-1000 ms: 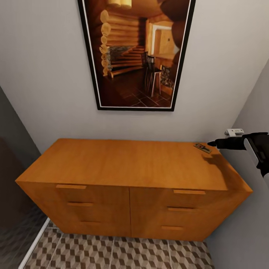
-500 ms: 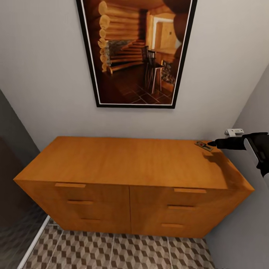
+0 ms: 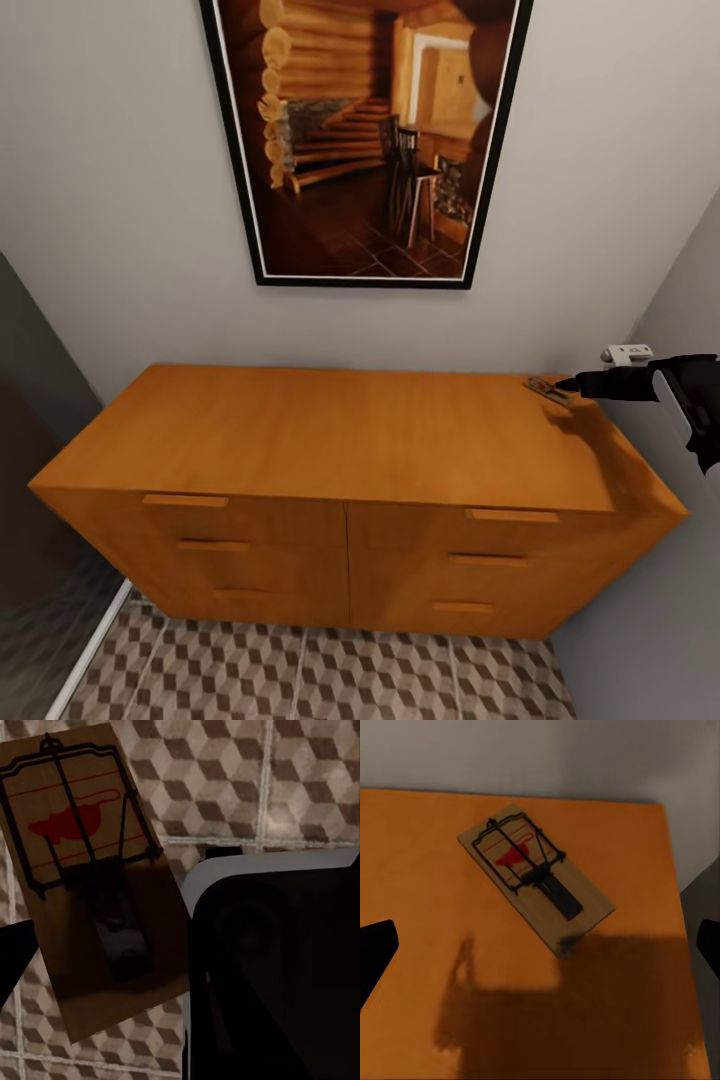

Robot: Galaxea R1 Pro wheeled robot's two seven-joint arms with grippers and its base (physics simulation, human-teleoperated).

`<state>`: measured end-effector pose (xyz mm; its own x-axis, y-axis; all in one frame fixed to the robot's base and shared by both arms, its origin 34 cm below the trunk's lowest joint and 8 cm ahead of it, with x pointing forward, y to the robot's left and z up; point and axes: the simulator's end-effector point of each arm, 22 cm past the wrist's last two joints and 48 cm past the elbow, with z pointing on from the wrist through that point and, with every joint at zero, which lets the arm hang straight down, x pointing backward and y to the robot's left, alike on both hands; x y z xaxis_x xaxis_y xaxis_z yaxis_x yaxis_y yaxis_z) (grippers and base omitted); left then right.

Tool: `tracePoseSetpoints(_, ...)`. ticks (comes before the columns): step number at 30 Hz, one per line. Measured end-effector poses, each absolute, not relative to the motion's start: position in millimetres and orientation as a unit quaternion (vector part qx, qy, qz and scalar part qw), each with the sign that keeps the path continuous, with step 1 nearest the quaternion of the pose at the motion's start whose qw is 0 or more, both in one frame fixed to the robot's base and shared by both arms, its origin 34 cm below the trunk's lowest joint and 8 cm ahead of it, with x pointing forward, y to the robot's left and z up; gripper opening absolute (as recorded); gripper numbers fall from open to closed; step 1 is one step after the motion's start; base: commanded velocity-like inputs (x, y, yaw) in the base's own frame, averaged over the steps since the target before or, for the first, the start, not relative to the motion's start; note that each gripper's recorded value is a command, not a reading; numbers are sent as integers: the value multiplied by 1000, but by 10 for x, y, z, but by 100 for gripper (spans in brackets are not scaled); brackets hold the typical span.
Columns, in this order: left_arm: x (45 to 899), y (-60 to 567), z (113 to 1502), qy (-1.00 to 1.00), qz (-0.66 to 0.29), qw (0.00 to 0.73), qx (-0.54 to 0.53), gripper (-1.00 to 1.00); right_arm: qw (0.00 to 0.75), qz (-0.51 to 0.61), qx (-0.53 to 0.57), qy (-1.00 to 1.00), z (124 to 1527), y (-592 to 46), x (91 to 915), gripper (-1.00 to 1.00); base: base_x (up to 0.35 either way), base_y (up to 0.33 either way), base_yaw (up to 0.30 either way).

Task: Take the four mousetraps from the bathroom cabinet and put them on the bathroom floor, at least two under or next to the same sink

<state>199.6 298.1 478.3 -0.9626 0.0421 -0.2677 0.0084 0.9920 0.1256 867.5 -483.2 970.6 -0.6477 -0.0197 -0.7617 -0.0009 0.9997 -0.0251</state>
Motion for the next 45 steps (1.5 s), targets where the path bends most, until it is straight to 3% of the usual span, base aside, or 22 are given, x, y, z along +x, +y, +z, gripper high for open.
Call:
tracePoseSetpoints(9,1996,2982,4782,989,62,136,12,-100,420,-11,-6,908,9703,-4832,8677,100,140,0,0)
tracePoseSetpoints(45,1889,2993,4767,990,62,122,14,-100,401,-10,-1,916,9414,-4860,8685,100,3,0,0)
